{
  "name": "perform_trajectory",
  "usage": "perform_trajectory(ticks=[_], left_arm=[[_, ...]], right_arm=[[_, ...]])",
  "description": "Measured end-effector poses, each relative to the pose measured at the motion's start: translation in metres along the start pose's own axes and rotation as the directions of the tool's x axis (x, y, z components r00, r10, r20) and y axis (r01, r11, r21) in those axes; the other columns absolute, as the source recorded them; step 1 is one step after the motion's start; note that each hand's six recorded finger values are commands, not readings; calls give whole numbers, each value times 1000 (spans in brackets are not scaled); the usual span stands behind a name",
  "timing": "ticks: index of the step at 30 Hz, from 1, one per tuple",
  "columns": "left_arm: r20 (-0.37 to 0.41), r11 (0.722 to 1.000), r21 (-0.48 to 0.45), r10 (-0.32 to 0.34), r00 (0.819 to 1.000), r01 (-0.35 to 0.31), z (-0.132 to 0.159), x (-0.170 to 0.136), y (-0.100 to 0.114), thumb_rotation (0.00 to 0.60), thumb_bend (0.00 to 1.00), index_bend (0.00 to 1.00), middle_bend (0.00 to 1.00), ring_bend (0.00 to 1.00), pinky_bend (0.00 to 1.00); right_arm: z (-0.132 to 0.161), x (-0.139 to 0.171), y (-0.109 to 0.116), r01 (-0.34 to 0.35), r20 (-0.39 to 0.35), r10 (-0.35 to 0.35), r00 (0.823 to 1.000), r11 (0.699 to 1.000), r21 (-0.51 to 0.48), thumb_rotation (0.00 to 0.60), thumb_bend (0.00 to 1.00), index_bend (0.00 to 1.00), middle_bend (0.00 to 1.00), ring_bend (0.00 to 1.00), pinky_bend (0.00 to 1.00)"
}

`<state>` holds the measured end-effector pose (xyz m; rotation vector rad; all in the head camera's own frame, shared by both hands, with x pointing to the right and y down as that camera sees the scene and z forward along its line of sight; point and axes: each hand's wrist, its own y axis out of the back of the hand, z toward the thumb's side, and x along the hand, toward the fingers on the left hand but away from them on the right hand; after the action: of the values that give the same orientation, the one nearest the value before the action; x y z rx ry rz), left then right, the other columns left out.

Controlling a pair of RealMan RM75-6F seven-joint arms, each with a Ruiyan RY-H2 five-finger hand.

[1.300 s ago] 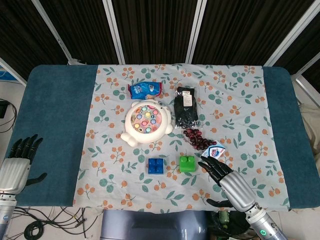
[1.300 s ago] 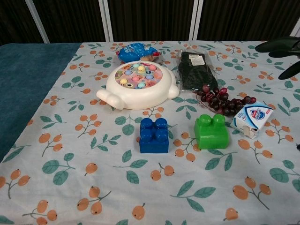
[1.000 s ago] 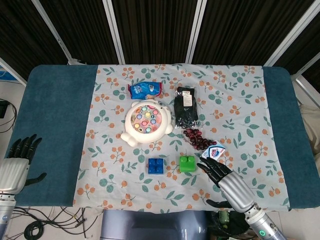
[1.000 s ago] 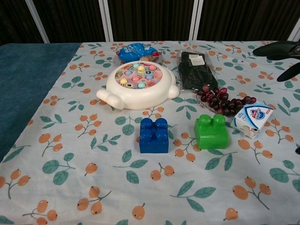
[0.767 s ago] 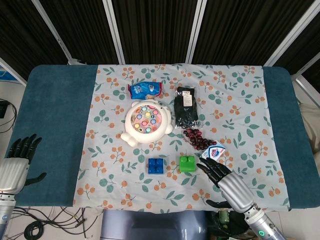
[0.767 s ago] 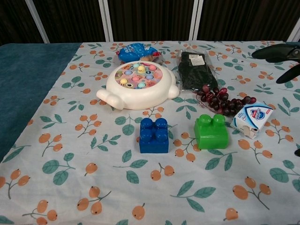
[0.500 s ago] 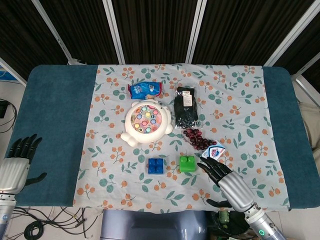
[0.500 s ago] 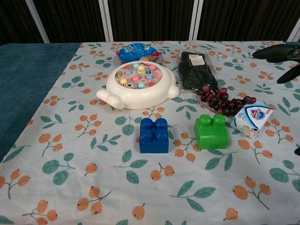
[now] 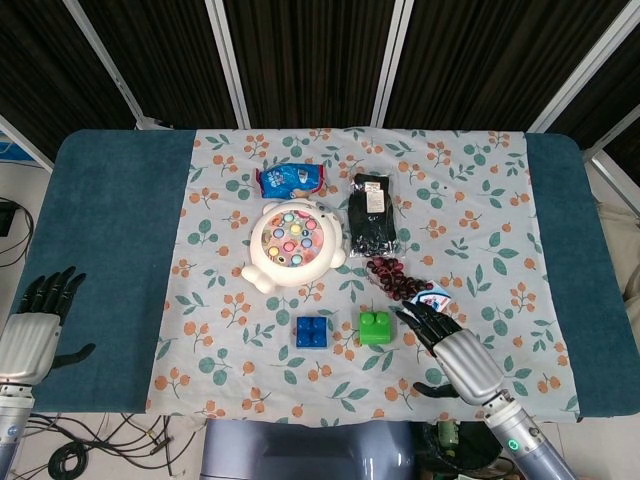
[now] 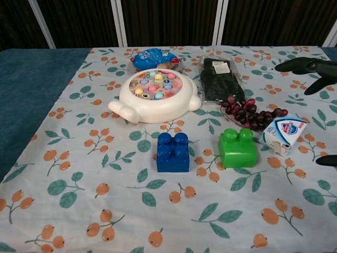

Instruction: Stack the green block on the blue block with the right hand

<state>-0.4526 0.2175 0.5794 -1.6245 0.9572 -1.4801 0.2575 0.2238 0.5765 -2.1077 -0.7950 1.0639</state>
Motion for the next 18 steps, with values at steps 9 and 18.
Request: perform_trajectory(ticks=[9,18], left_arm=[[9,1000,6,4,1000,-4,1,0,2,600,69,0,0,0,30],[25,1000,-10,-2,1000,2,2,-1,2,600,68,0,0,0,30]], right_arm=[[-7,-39,-19,-48,33,44,998,992,121,600,115,87,74,60,216],[-6,-77,-51,-97,82,85,993,983,159,600,143,194,174,159,261]])
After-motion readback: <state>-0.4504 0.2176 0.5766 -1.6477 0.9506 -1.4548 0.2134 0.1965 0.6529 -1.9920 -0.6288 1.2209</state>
